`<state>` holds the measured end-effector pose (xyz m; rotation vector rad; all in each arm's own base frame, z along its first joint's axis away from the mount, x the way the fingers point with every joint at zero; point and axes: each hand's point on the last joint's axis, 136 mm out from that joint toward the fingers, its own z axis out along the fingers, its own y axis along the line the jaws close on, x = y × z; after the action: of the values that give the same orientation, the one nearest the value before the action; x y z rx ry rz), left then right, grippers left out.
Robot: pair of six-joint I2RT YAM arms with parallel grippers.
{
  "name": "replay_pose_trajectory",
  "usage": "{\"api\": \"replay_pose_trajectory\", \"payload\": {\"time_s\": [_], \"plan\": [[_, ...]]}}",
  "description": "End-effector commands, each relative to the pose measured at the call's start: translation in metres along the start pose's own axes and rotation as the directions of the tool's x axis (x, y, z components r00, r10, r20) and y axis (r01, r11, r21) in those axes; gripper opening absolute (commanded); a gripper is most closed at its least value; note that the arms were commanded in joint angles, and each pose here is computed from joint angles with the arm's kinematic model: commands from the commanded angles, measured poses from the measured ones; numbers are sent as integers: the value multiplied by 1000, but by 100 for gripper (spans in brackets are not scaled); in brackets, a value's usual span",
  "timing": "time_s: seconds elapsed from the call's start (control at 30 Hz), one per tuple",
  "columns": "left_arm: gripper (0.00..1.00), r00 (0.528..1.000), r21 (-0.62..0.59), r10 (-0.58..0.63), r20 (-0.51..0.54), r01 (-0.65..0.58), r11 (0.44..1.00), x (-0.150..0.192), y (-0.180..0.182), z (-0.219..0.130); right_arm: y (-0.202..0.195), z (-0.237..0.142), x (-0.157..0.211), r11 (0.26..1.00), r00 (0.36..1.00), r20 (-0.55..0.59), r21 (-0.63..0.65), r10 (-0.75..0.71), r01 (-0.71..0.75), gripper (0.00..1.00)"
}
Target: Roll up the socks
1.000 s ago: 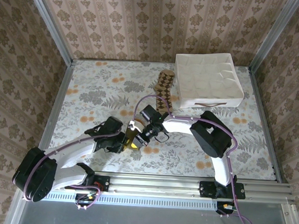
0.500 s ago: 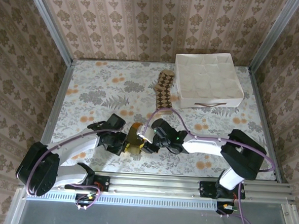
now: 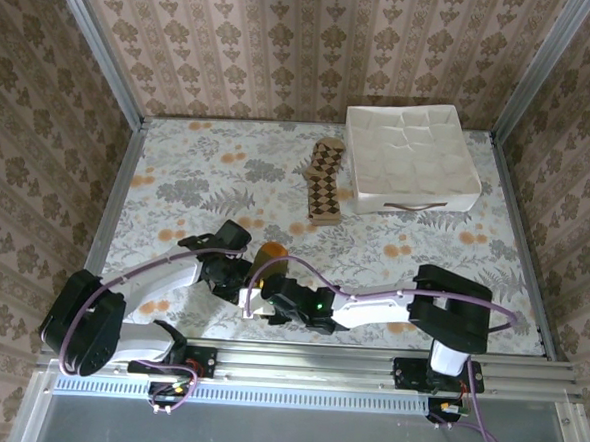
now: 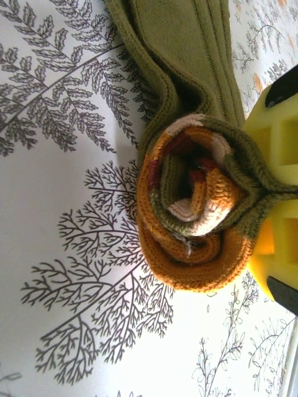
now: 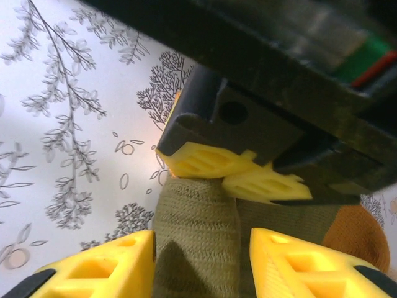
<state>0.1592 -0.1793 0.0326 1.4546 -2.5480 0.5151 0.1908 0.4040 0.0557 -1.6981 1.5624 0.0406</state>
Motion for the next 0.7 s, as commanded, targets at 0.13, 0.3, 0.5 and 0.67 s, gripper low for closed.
{"api": "replay_pose_trajectory", "payload": {"time_s": [0.13,0.3,0.5,0.67], "plan": [[6,998,-156,13,56,-4,988,-13,40,0,-2,24,40,999,984,-178,48,29,-21,11],[47,993,-20,51,106,-49,999,-21,22,-23,20,22,62,978,963,-219,-103,155,-181,0],[67,981,110,121,154,-138,984,-32,-1,-45,43,21,72,889,926,-259,-301,273,-346,0],[67,970,183,161,184,-195,964,-31,-12,-54,41,22,77,804,878,-293,-365,378,-469,0]]}}
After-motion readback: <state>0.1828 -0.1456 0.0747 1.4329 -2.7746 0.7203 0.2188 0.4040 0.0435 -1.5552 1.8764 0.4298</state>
